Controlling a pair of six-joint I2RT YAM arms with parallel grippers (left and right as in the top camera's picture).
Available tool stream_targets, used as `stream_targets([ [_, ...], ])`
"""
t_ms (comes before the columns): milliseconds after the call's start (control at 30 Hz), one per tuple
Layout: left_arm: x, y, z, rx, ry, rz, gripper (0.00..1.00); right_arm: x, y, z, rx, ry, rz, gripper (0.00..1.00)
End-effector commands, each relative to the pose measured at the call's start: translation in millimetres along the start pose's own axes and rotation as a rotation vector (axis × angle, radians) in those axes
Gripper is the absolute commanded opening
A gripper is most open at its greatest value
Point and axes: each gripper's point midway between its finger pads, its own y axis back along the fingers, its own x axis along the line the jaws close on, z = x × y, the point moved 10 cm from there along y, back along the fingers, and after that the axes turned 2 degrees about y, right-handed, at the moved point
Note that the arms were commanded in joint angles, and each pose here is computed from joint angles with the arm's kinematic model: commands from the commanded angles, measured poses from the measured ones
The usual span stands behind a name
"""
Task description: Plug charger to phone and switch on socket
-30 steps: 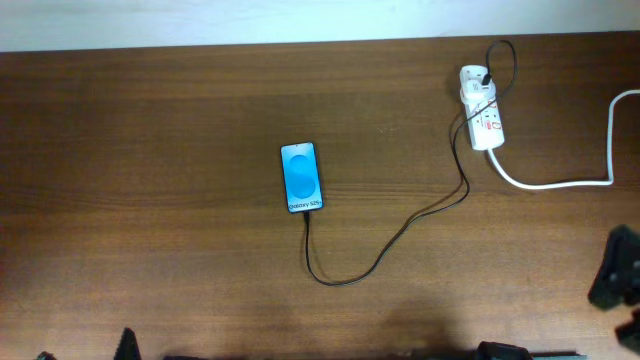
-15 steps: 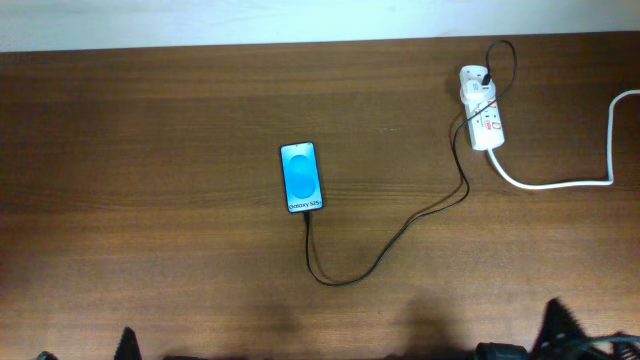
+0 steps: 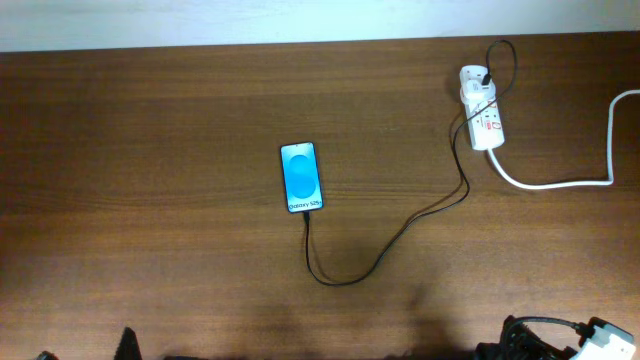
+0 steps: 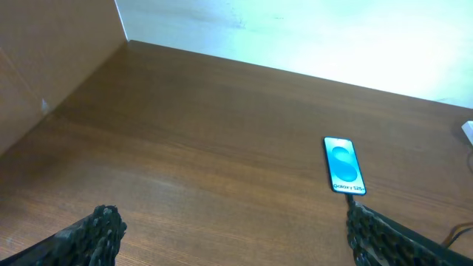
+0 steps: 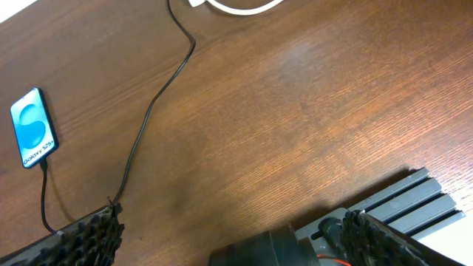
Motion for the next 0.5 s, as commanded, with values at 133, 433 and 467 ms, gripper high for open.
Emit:
stream_targets([
  [133, 0.1, -1.1, 1.1, 0.0, -0.017, 0.01, 0.99, -3.4, 4.7, -8.0, -0.048, -0.003, 0.031, 0.98],
  [433, 0.1, -1.1, 1.1, 0.0, -0.017, 0.01, 0.99, -4.5, 5.9, -10.5, -0.062, -0.005, 0.037, 0.98],
  [467, 0.1, -1.1, 1.1, 0.001, -0.017, 0.01, 0.99, -4.8, 6.2, -11.1, -0.065, -0.005, 0.038, 0.98],
])
